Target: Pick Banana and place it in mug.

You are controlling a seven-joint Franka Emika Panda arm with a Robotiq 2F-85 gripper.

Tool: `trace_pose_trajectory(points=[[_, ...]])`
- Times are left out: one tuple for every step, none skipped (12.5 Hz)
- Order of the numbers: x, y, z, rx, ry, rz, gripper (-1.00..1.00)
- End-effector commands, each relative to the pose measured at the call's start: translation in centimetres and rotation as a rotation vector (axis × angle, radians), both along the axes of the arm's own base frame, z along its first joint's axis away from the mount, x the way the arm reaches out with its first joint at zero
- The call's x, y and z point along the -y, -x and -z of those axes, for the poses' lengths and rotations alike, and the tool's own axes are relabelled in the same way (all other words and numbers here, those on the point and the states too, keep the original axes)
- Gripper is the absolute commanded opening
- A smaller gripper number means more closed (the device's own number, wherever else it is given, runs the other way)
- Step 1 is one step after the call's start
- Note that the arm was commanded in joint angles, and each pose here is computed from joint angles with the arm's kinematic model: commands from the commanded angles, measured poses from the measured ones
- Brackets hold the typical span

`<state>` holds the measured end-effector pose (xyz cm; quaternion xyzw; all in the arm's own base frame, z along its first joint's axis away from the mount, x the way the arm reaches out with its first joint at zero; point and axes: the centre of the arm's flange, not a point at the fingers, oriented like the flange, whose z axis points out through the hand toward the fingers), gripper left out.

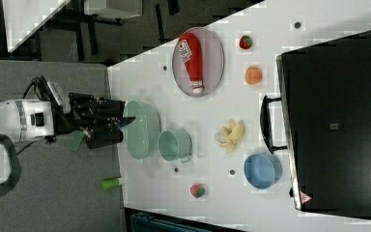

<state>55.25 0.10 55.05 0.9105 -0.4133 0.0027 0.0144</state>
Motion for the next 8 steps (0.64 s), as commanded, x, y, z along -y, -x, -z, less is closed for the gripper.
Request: trace_pose_trajectory(points=[[2.4, 14.1, -7.4, -0.012, 0.008, 0.03, 0.76], [2.4, 13.9, -6.5, -0.027, 0.008, 0.03, 0.98], [2.4, 13.6, -5.2, -0.045, 0.008, 0.029, 1.0], [2.3, 13.0, -3.5, -0.053, 0.008, 0.027, 1.0], [2.3, 12.3, -1.6, -0.05, 0.009, 0.024, 1.0], [2.3, 11.5, 0.6, -0.04, 0.009, 0.022, 1.0], [2.2, 10.7, 3.1, -0.031, 0.009, 0.019, 1.0], [2.2, 10.2, 5.7, -0.026, 0.009, 0.015, 1.0]])
